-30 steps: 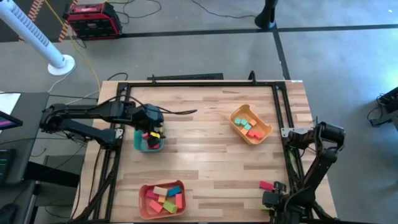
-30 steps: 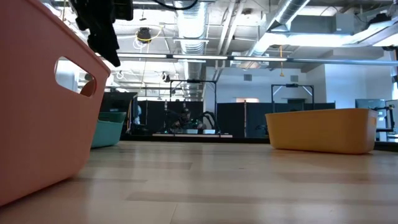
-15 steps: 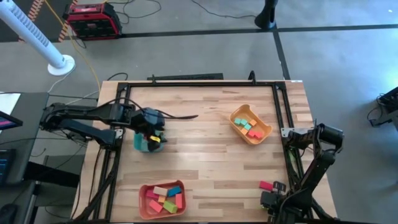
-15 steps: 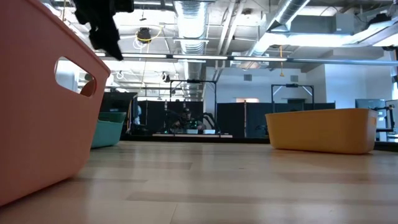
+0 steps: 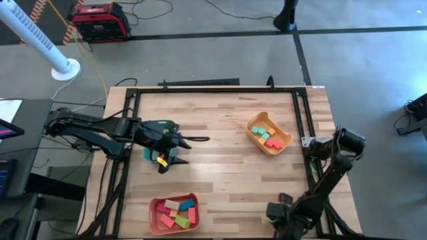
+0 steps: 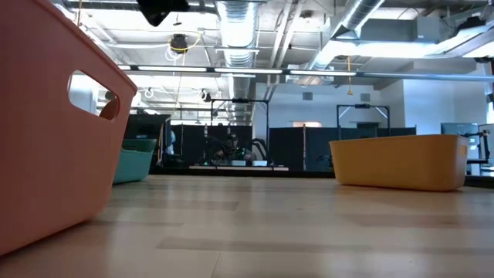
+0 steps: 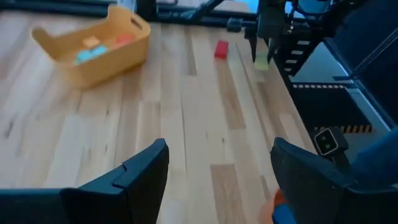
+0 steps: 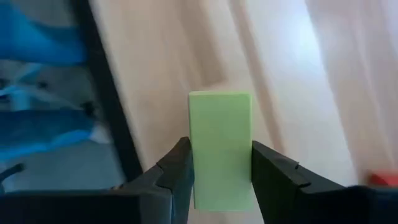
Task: Sort blocks by size
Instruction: Put the thin light green rectangular block into the green bin, then put the thin red rectangular block into the green bin
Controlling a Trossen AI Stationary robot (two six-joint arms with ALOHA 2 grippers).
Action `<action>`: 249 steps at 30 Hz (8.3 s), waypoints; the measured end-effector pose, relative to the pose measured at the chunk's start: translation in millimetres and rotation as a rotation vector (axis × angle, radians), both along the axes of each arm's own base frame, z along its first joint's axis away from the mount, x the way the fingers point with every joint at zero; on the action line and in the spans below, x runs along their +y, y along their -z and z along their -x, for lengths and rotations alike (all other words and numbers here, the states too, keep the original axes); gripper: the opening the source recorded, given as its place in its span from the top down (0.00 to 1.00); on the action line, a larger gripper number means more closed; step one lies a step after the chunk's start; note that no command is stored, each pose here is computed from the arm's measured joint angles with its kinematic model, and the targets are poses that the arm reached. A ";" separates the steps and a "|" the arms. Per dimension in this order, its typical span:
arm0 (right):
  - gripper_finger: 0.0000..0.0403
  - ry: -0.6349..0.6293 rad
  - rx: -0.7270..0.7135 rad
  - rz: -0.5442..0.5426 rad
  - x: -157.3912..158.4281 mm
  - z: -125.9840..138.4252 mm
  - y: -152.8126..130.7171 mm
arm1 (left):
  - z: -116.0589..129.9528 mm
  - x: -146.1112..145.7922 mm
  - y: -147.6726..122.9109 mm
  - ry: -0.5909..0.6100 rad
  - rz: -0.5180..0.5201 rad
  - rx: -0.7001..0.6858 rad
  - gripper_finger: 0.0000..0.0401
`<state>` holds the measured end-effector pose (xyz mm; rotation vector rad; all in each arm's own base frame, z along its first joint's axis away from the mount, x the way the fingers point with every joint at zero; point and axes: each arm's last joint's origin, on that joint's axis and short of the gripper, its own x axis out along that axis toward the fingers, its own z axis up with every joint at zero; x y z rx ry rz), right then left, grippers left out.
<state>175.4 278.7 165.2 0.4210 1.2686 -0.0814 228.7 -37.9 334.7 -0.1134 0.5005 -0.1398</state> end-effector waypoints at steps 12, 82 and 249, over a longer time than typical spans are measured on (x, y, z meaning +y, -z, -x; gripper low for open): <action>0.60 -0.053 -0.304 -0.147 -49.8 -65.8 -59.3 | 0.2 -6.7 -1.7 0.039 -0.061 -0.032 0.33; 0.59 0.136 -0.821 -0.629 -211.6 -177.9 -122.9 | -49.7 -57.4 8.4 0.217 -0.353 -0.337 0.40; 0.42 0.135 0.150 0.298 -20.0 44.4 -14.7 | 47.5 37.4 63.3 -0.419 -0.068 0.694 0.52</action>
